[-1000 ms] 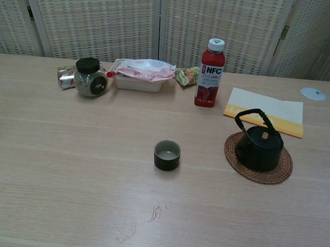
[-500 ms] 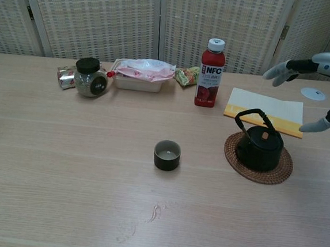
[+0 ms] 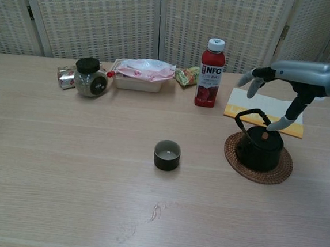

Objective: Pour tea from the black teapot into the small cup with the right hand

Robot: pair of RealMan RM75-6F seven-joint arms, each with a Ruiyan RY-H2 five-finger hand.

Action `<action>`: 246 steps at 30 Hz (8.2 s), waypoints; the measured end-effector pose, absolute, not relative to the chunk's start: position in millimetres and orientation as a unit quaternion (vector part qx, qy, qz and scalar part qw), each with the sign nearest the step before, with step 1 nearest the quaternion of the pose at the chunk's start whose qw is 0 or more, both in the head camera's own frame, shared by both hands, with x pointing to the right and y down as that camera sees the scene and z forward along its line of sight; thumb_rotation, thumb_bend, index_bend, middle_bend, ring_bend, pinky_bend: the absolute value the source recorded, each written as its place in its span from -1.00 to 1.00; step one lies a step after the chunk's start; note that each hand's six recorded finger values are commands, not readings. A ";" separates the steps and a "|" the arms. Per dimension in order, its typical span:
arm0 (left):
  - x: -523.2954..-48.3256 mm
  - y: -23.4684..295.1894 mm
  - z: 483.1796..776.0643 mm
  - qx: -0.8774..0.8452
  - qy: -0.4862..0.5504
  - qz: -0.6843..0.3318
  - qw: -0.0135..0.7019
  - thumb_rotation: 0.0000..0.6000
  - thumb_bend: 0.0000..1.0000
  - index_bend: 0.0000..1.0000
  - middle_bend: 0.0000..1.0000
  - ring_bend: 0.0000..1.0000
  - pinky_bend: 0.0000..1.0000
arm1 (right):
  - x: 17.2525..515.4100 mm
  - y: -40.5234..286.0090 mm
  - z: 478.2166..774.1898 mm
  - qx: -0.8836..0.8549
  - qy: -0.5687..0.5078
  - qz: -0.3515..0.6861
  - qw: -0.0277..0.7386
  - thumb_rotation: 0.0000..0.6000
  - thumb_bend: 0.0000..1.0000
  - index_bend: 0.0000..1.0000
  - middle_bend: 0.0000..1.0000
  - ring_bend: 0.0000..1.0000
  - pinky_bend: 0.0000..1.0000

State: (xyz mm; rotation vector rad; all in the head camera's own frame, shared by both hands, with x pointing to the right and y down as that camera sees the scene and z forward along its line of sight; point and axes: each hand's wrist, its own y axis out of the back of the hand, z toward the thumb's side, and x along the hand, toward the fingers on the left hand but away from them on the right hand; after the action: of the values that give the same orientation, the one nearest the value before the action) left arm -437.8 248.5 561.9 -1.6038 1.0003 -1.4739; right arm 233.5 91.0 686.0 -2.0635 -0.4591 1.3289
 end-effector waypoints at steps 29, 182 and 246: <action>-442.1 249.7 569.3 -0.625 0.386 -0.578 0.355 1.00 -0.34 -0.80 -1.00 -1.00 -1.00 | 192.4 74.4 730.8 -0.777 -0.113 0.538 0.305 1.00 -0.35 -0.66 -0.38 -0.73 -0.81; -455.1 263.7 568.8 -0.620 0.399 -0.583 0.341 1.00 -0.34 -0.80 -1.00 -1.00 -1.00 | 273.3 171.0 695.8 -0.747 -0.071 0.543 0.377 1.00 -0.91 -0.12 0.01 -0.27 -0.80; -458.5 265.7 570.2 -0.619 0.396 -0.589 0.338 1.00 -0.34 -0.80 -1.00 -1.00 -1.00 | 265.5 161.1 716.3 -0.768 -0.089 0.543 0.328 1.00 -0.99 0.62 0.78 0.59 -0.60</action>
State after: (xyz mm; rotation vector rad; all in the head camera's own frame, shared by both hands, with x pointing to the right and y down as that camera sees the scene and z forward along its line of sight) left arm -458.5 265.7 570.2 -1.6123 1.0319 -1.5338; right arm 265.5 161.1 716.3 -2.0103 -0.2343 1.4225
